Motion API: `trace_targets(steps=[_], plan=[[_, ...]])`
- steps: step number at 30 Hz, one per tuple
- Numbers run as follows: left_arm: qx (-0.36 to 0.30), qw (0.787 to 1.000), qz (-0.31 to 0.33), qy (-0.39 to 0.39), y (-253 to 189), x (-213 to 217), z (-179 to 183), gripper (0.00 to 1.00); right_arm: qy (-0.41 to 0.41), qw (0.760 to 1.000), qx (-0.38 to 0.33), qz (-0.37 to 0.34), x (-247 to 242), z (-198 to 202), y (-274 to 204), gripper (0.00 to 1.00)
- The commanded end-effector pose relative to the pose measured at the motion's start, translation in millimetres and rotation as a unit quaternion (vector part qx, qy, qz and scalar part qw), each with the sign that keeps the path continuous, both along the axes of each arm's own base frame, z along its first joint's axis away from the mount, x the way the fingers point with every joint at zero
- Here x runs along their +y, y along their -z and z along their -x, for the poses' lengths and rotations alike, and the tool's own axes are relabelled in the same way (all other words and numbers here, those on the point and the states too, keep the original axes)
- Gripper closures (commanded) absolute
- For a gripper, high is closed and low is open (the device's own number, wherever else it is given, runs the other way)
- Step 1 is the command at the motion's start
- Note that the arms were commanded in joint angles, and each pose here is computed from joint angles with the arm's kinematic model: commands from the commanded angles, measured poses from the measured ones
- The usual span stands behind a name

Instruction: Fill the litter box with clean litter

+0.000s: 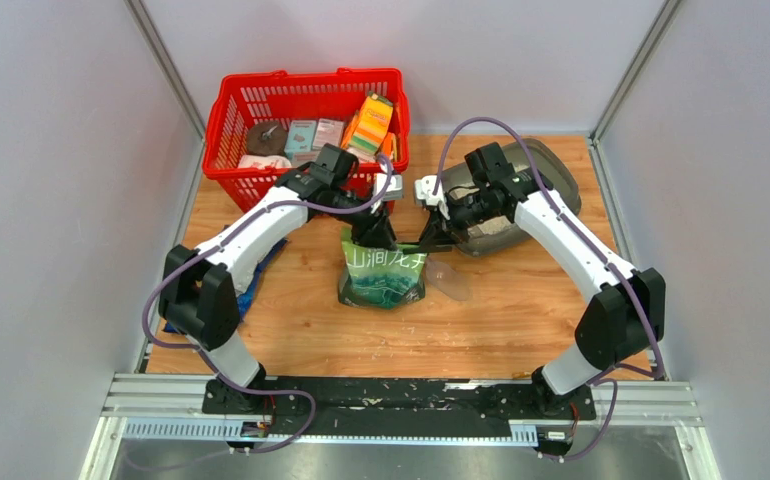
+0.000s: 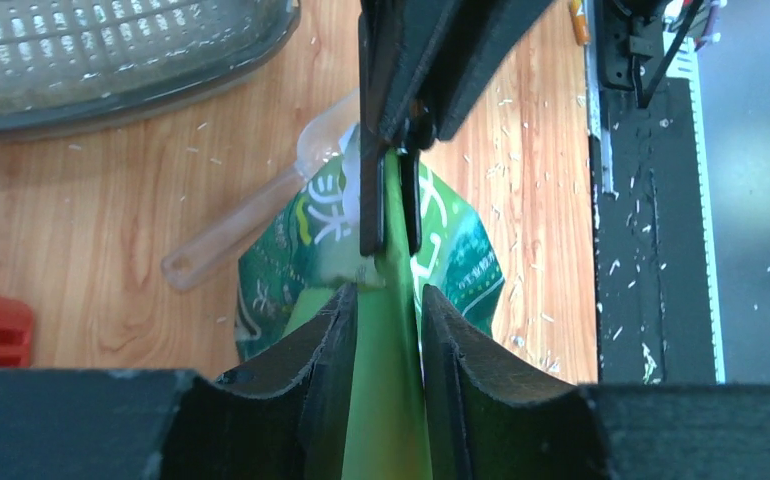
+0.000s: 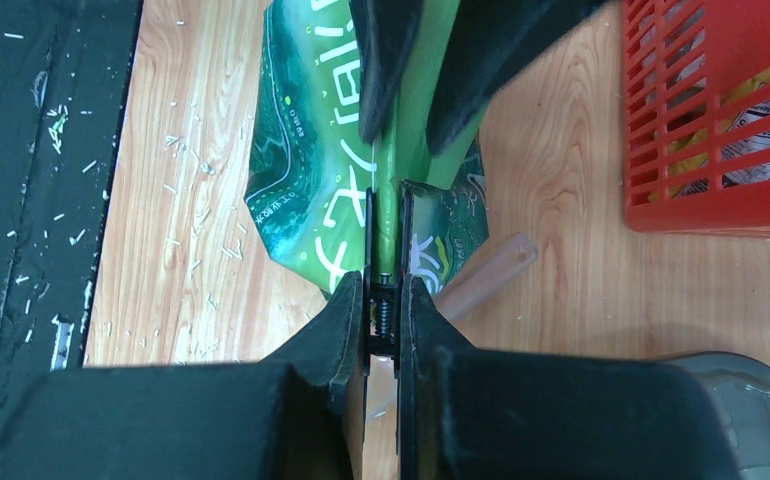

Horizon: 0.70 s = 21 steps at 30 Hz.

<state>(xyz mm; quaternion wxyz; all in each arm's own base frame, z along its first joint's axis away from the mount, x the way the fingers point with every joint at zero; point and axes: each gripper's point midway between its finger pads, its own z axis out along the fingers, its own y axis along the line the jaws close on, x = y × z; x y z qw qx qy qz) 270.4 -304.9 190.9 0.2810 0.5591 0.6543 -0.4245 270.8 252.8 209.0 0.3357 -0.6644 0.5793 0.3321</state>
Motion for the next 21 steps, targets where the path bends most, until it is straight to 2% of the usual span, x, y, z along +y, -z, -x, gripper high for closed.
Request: trace_targets(steps=[1,2,4,9,13,16,21], plan=[[-0.053,0.998,-0.006,0.044,-27,29,21,0.62,0.011,0.999,0.031,-0.010,7,1,6,1.00],[-0.067,0.996,-0.012,0.057,-25,35,23,0.62,0.013,0.999,0.032,-0.015,9,0,6,1.00],[-0.045,0.997,-0.030,0.062,-18,46,35,0.62,0.014,0.999,0.042,-0.018,10,1,6,1.00],[-0.038,0.996,-0.057,0.056,-4,60,41,0.63,0.020,0.998,0.052,-0.026,13,2,4,1.00],[-0.030,0.997,-0.064,0.042,7,65,35,0.85,0.024,0.997,0.068,-0.040,16,5,4,1.00],[-0.022,0.999,-0.043,0.013,7,66,25,0.93,0.033,0.995,0.078,-0.054,20,4,3,1.00],[-0.024,0.999,-0.018,-0.026,2,64,14,0.98,0.044,0.991,0.105,-0.074,26,5,6,1.00]])
